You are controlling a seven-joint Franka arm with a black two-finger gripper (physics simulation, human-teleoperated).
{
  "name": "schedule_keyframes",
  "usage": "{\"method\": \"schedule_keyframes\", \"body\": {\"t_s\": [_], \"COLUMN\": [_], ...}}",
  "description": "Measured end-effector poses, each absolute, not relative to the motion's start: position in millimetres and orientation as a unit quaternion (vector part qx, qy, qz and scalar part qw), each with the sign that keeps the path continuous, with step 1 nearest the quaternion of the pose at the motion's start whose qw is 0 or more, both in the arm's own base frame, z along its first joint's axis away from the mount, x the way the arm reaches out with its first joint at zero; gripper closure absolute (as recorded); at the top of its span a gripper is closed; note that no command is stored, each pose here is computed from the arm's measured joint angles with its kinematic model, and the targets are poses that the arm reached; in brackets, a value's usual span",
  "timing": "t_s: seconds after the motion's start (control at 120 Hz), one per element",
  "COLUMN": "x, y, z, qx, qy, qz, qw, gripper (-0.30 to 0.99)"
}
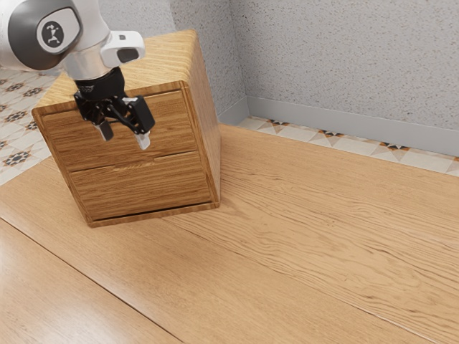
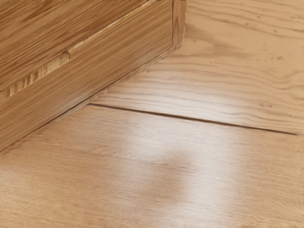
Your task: Pull the drawer handle with one arm to open the drawer
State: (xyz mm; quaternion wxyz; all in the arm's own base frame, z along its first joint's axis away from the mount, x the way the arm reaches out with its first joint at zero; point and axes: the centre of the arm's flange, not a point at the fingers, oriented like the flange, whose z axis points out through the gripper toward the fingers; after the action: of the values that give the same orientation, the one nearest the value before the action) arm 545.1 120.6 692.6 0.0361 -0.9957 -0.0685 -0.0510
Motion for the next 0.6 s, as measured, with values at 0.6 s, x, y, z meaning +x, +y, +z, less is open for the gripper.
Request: {"method": "schedule_keyframes", "body": {"t_s": [0.6], "x": [465.6], "y": [81.9], "z": [816.5], "qx": [-0.968], "qy": [0.199], "qz": [-0.150], "qw": [-0.023], "gripper": [0.00]}}
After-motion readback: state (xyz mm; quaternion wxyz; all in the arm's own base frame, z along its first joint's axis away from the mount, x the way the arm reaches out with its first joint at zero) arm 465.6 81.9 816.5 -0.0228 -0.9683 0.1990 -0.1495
